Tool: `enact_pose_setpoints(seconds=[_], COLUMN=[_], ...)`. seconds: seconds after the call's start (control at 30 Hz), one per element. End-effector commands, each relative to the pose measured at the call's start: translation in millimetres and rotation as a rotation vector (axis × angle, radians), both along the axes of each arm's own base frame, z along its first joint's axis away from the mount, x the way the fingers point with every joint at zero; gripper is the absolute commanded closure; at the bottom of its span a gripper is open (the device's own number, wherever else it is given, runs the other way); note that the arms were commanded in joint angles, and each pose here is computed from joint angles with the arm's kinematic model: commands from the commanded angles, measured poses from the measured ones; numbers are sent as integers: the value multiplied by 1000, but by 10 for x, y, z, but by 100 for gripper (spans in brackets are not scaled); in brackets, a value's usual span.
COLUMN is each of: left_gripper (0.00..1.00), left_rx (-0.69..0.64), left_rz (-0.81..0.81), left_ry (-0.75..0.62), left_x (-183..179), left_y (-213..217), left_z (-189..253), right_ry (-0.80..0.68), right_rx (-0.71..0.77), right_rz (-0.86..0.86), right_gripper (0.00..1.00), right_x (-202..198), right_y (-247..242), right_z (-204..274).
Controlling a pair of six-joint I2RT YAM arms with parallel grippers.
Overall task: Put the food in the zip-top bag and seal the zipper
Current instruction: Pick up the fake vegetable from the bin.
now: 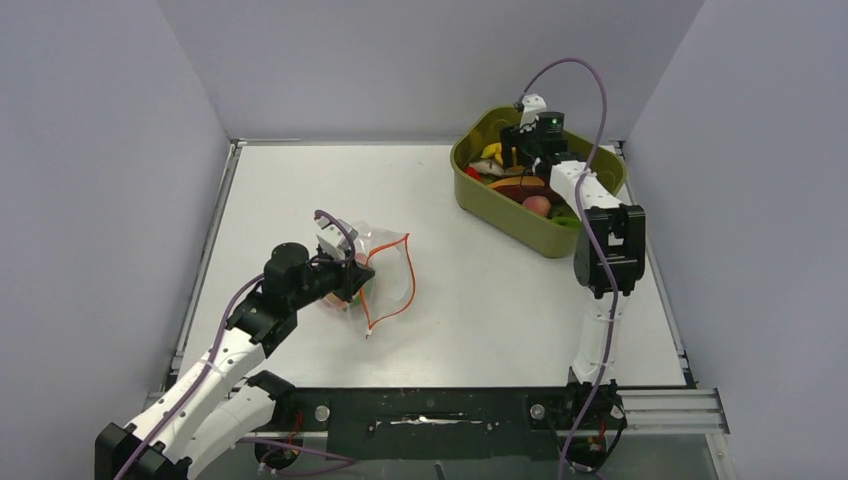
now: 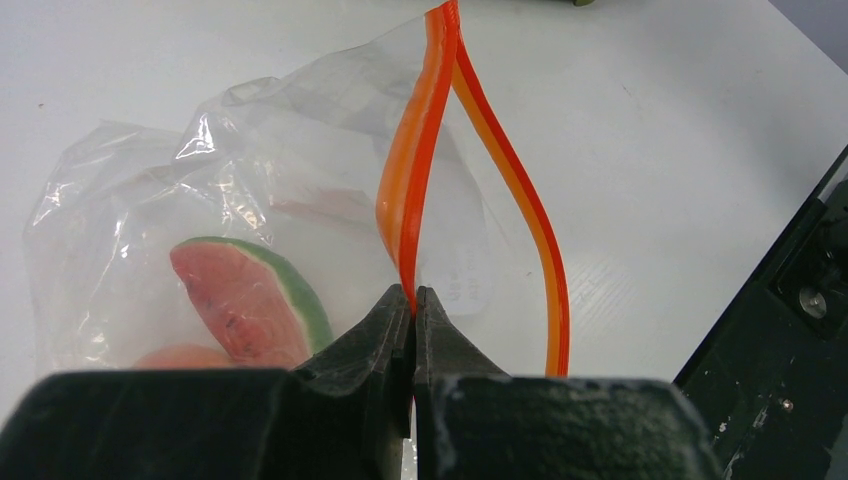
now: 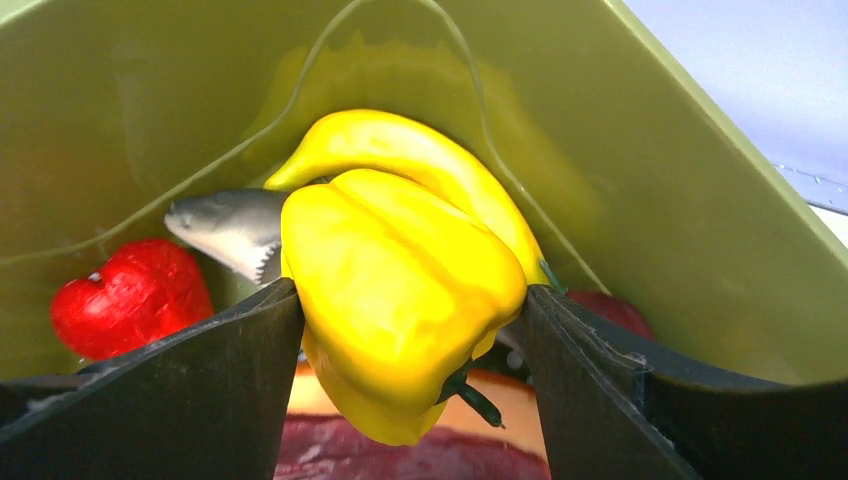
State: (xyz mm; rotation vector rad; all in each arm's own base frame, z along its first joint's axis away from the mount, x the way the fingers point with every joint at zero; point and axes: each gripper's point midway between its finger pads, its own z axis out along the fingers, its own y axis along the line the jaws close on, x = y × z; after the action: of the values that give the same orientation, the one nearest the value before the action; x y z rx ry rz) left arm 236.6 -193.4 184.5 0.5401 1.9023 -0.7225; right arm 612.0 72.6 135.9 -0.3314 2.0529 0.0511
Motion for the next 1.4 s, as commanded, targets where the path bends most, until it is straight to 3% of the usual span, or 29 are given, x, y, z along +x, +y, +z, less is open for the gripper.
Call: enact_pose_setpoints(seconds=[0.0, 0.43, 0.7, 1.17, 1.37], left_gripper=[100, 100, 100, 100, 100], left_rx=[-22, -62, -124, -180, -203], left_rz=[1, 22, 68, 143, 150], left_ry=[-61, -53, -32, -9, 1], left_x=[76, 71, 135, 307, 344], left_y=[-32, -38, -58, -79, -108], left_z=[148, 222, 442, 696, 771], right_ry=[-157, -77, -5, -39, -73], right_rx=[58, 47, 157, 304, 373], right_rz=[-55, -199, -285, -121, 78], right_gripper=[43, 48, 48, 48, 48], right_x=[-99, -612, -1102, -2019, -2448], right_y=[-74, -363, -370, 170, 647], right_z=[783, 986, 1194, 1720, 1876])
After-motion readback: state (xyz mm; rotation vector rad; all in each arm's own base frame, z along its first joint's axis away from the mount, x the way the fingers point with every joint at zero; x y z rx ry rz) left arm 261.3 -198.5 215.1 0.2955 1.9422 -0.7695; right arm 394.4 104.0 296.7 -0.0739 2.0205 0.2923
